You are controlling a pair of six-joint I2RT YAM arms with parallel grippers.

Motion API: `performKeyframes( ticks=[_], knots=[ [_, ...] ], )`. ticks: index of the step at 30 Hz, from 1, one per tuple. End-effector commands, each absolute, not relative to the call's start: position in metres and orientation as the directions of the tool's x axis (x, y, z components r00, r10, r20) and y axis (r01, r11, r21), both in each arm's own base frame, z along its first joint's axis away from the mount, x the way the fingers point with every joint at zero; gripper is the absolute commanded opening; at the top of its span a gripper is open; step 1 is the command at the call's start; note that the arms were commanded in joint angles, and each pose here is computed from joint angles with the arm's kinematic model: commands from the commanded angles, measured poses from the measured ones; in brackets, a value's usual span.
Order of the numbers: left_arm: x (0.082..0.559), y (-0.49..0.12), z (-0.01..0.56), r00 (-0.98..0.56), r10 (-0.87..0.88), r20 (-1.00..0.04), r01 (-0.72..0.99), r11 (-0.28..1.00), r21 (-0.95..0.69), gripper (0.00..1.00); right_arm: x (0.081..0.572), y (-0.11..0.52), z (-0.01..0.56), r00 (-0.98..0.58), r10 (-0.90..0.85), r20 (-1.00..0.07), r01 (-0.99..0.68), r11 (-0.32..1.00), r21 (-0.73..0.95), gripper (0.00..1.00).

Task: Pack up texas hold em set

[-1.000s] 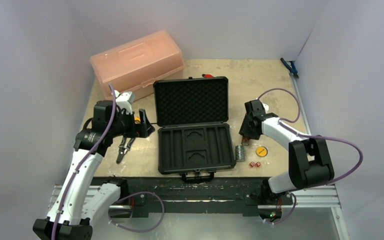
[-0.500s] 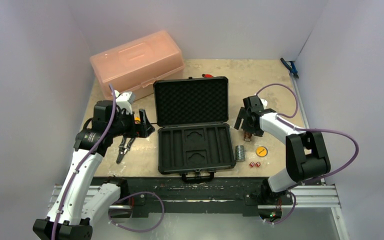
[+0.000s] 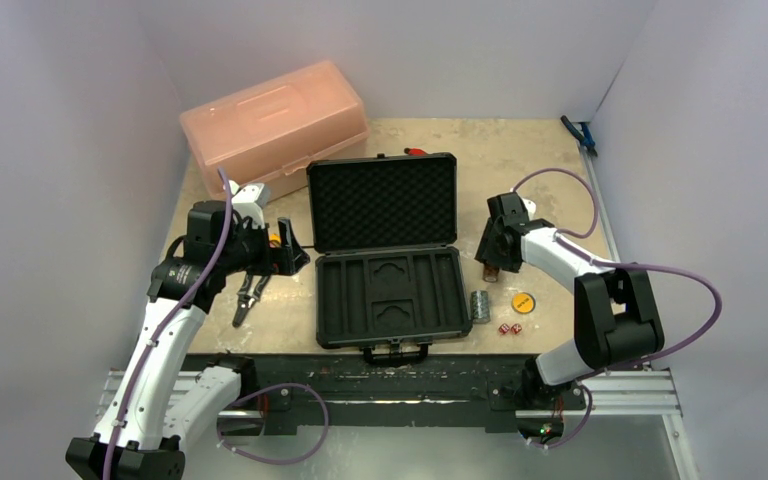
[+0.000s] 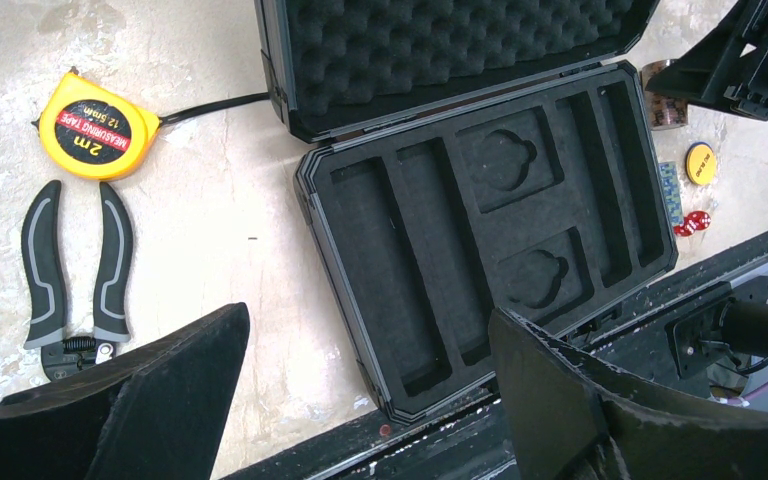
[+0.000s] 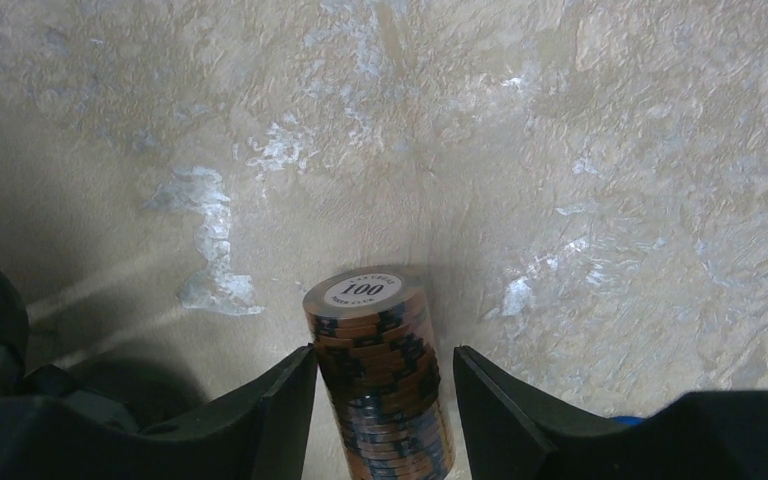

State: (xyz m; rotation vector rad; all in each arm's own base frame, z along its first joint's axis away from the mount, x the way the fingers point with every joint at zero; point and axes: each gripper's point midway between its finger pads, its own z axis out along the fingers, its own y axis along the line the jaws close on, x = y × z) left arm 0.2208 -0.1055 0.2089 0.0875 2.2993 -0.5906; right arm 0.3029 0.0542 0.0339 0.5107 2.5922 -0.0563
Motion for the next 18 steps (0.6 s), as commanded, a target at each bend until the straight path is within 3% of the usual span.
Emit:
performKeyframes(
  ticks=[1, 8, 11, 15, 18],
  knots=[
    [0.221, -0.107, 0.210, -0.708, -0.089, -0.701, 0.259, 0.890, -0.375, 0.89, 0.299, 0.054, 0.030, -0.811, 0.349, -0.469, 0.369, 0.928, 0.052, 0.56],
    [0.221, -0.107, 0.210, -0.707, -0.089, -0.701, 0.258, 0.891, -0.374, 0.89, 0.296, 0.057, 0.025, -0.820, 0.344, -0.457, 0.356, 0.932, 0.063, 0.48],
    [0.221, -0.107, 0.210, -0.707, -0.090, -0.701, 0.258, 0.891, -0.374, 0.89, 0.296, 0.059, 0.025, -0.822, 0.342, -0.455, 0.352, 0.934, 0.067, 0.29],
    [0.221, -0.107, 0.210, -0.708, -0.090, -0.701, 0.258, 0.891, -0.374, 0.89, 0.303, 0.063, 0.039, -0.813, 0.335, -0.477, 0.332, 0.939, 0.094, 0.23],
    [0.222, -0.107, 0.210, -0.707, -0.088, -0.702, 0.260, 0.891, -0.373, 0.89, 0.309, 0.065, 0.056, -0.799, 0.327, -0.504, 0.314, 0.943, 0.115, 0.01]
  ],
)
